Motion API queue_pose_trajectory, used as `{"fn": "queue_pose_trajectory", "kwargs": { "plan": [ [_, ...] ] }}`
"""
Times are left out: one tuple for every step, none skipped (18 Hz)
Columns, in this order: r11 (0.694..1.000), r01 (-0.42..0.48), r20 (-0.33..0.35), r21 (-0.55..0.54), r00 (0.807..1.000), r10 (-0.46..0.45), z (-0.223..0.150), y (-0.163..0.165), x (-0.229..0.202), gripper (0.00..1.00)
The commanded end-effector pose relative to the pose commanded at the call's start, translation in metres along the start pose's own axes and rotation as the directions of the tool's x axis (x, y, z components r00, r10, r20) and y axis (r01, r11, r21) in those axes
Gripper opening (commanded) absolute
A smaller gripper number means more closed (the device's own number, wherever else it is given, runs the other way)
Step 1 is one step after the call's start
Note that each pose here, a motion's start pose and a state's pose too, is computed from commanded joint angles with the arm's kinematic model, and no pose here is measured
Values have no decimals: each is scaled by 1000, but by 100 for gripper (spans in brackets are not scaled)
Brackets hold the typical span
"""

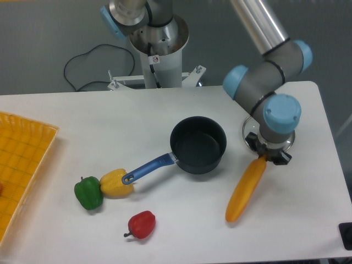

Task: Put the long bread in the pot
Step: 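Lift the bread and swing it over the dark saucepan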

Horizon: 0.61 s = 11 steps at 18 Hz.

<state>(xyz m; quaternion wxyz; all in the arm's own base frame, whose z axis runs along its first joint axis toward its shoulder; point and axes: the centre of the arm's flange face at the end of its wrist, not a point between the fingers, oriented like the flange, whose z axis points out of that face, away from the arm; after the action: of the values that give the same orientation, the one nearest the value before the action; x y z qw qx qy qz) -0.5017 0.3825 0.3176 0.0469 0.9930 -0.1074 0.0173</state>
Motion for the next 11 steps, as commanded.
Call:
{"fn": "queue_pose_trajectory", "kwargs": {
  "plan": [
    [1000,-7,-8,-2,1000,7,-10,0,14,0],
    [1000,-10,-13,-4,1000,10,-18,3,27,0],
    [1000,-12,-20,-5,1000,12,-24,6,42,0],
    [1000,-19,-23,-6,1000,19,-33,11,57,0],
    [1000,-23,-35,-10,999,23,-38,16,70,0],
    [1000,-24,-48,-16,999,24,-44,20,80,0],
    [999,-25,-68,-25,997,23,-48,24,89,0],
    [999,-27,-87,-30,996,25,-54,27,97,0],
    [999,-25,-101,-36,995,21,-58,32,103,0],
    [998,-26,-108,-56,994,20,-61,36,107,0],
    [995,-30,-114,-90,993,20,-59,40,110,0]
  ]
}}
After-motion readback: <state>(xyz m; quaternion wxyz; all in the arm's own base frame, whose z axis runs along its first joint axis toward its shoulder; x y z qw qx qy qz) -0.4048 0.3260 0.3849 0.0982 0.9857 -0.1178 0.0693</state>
